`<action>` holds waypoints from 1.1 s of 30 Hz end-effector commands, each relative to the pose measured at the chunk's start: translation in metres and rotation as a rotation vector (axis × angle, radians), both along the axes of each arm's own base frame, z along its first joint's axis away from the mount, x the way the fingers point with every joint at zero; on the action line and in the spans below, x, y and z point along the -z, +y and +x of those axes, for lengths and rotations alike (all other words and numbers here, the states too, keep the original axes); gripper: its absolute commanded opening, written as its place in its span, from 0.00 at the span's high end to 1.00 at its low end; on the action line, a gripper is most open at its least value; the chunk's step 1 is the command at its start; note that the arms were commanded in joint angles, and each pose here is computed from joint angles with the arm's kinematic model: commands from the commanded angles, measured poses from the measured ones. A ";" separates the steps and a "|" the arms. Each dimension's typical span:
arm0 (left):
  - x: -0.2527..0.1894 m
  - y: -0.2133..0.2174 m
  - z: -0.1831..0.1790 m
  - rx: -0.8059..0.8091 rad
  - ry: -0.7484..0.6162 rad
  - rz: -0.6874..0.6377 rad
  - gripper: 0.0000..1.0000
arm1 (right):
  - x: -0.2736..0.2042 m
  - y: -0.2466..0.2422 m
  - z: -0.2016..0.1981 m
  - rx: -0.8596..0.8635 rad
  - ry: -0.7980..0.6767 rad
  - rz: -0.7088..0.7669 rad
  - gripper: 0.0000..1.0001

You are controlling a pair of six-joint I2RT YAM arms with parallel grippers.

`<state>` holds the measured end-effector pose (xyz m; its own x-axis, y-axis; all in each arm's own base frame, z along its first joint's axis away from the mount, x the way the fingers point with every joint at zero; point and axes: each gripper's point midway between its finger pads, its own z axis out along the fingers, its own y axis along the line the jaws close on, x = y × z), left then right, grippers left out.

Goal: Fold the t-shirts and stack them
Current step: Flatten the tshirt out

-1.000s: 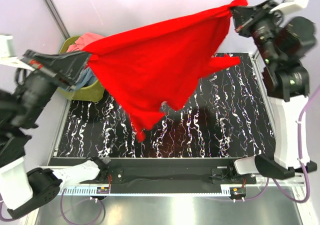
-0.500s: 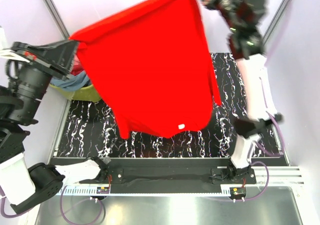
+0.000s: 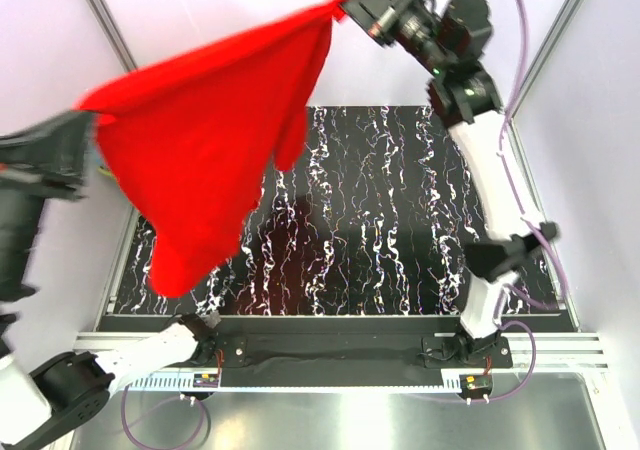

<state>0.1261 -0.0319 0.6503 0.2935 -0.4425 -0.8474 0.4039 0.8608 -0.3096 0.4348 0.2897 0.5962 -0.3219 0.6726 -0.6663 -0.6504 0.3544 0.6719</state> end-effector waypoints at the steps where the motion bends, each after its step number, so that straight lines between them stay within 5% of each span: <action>1: 0.025 -0.048 0.031 0.109 0.073 0.019 1.00 | 0.009 -0.060 0.006 0.149 0.003 -0.040 1.00; 5: 0.102 -0.134 0.075 0.332 0.265 0.110 1.00 | 0.095 -0.116 0.016 0.212 0.177 -0.143 1.00; 6: 0.121 -0.151 0.082 0.385 0.323 0.082 1.00 | 0.153 -0.127 0.025 0.222 0.289 -0.191 1.00; 7: 0.169 -0.176 0.100 0.421 0.432 0.101 1.00 | 0.172 -0.134 0.018 0.205 0.317 -0.215 1.00; 11: 0.248 -0.269 0.100 0.668 0.542 0.071 1.00 | 0.304 -0.183 0.017 0.224 0.551 -0.332 1.00; 16: 0.381 -0.378 0.076 0.860 0.840 0.259 1.00 | 0.430 -0.238 0.015 0.279 0.854 -0.478 0.99; 24: 0.453 -0.439 0.051 1.118 0.985 0.491 0.96 | 0.478 -0.296 0.032 0.368 1.040 -0.652 0.97; 29: 0.486 -0.444 0.032 1.246 1.122 0.591 0.63 | 0.490 -0.316 0.051 0.420 1.068 -0.745 0.96; 33: 0.472 -0.418 0.025 1.243 1.055 0.637 0.42 | 0.501 -0.334 0.055 0.476 1.135 -0.816 0.90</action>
